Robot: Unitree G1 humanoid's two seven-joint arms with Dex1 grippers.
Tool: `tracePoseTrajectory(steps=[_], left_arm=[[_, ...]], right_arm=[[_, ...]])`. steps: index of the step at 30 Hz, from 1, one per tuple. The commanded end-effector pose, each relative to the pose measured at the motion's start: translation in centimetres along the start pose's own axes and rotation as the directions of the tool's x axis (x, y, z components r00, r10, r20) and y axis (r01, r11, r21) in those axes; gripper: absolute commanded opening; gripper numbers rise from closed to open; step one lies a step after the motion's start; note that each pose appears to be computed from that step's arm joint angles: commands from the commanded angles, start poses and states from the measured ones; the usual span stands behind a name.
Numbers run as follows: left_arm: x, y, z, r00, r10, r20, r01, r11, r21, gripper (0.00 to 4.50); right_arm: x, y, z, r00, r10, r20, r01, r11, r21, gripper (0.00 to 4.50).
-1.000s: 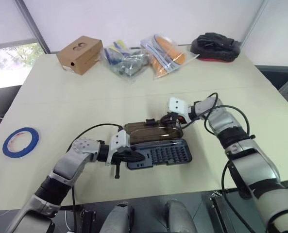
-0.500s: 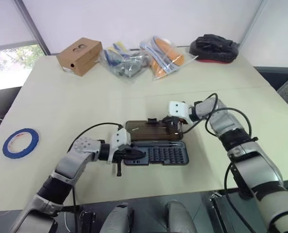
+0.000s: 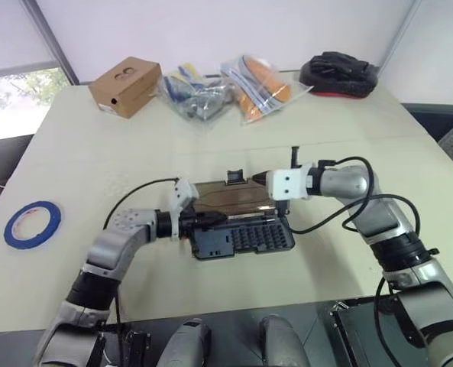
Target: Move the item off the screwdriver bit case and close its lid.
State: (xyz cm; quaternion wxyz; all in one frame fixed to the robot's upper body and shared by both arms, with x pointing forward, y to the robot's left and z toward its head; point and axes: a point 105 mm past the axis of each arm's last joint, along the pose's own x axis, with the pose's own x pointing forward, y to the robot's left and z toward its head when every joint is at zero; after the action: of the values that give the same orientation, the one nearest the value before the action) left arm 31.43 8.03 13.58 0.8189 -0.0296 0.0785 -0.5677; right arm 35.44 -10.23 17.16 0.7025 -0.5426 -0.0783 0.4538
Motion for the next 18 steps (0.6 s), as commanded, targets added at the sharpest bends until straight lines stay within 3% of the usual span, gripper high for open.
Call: tracePoseTrajectory(steps=[1, 5, 8, 12, 18], left_arm=[[-0.8, -0.1, 5.7, 0.981, -0.011, 0.192, 0.012, 1.0, -0.004, 0.0], [-1.6, 0.5, 9.1, 0.948, 0.024, 0.316, -0.009, 0.999, -0.05, 0.0], [-3.0, 3.4, 10.3, 0.913, 0.18, 0.367, -0.147, 0.982, -0.116, 0.0], [-3.9, 7.0, 6.5, 0.914, 0.341, 0.221, -0.334, 0.94, -0.071, 0.0], [-3.2, 7.6, 2.1, 0.937, 0.338, 0.089, -0.342, 0.939, 0.043, 0.0]], right_arm=[[-0.4, -0.9, 1.0, 0.999, -0.042, 0.025, 0.043, 0.998, -0.044, 0.02], [-0.3, -0.9, 1.1, 0.999, -0.043, 0.028, 0.044, 0.998, -0.042, 0.02], [-0.3, -0.9, 1.1, 0.999, -0.041, 0.028, 0.043, 0.998, -0.048, 0.02], [-0.2, -1.0, 1.0, 0.999, -0.04, 0.027, 0.041, 0.998, -0.047, 0.02], [-0.3, -1.1, 1.2, 0.998, -0.042, 0.036, 0.043, 0.999, -0.025, 0.02]])
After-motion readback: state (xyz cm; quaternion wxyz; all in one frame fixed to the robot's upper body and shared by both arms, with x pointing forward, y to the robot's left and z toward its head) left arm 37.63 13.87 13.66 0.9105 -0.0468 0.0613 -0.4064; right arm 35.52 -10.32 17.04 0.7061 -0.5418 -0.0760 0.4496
